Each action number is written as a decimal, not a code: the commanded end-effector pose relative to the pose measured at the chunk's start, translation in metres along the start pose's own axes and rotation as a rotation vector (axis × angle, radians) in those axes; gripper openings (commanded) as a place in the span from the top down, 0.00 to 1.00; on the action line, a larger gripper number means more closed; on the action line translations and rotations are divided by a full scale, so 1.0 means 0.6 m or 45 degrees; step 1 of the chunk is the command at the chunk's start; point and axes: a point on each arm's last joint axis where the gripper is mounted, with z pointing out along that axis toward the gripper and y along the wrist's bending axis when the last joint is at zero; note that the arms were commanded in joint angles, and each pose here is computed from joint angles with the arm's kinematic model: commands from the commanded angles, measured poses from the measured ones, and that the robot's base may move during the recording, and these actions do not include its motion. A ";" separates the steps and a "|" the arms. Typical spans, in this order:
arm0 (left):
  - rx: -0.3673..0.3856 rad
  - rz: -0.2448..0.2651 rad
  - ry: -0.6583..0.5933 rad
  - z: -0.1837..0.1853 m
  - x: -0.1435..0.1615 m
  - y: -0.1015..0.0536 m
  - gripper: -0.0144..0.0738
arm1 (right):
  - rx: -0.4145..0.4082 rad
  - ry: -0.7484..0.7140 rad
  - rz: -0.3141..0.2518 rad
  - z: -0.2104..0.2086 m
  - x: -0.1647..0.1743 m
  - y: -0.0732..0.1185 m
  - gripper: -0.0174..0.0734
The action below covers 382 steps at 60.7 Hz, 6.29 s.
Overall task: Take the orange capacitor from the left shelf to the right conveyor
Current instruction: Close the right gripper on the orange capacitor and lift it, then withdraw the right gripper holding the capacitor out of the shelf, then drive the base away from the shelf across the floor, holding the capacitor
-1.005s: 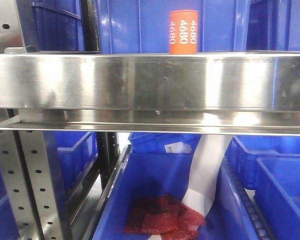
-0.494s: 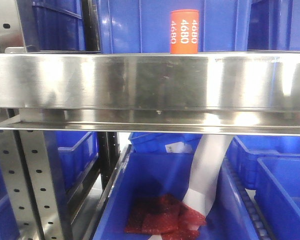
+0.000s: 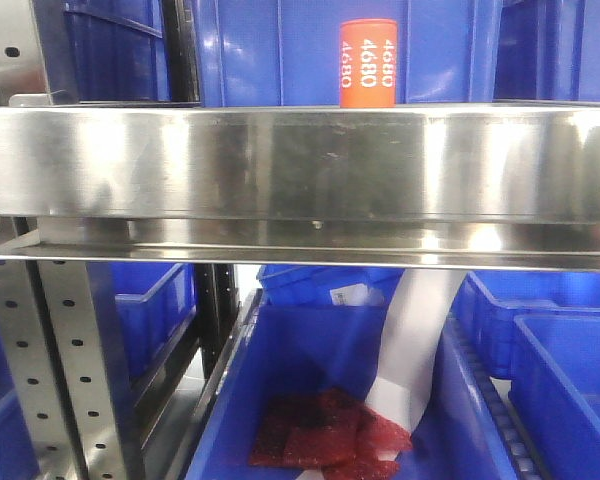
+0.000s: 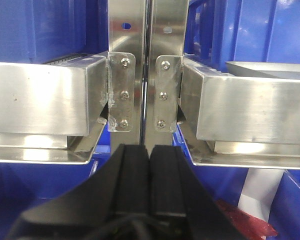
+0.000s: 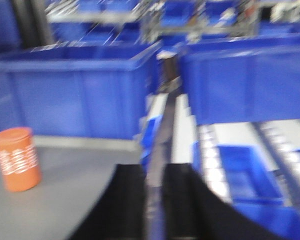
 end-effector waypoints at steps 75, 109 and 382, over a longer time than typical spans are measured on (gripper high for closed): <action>0.000 -0.004 -0.138 -0.003 -0.018 0.000 0.98 | -0.450 -0.029 0.062 0.343 0.047 0.209 0.13; 0.000 -0.004 -0.138 -0.003 -0.018 0.000 0.98 | -0.467 -0.031 -0.001 0.377 0.092 0.215 0.45; 0.000 -0.004 -0.138 -0.003 -0.018 0.000 0.98 | -0.107 -0.241 -0.129 -0.165 0.021 -0.002 0.75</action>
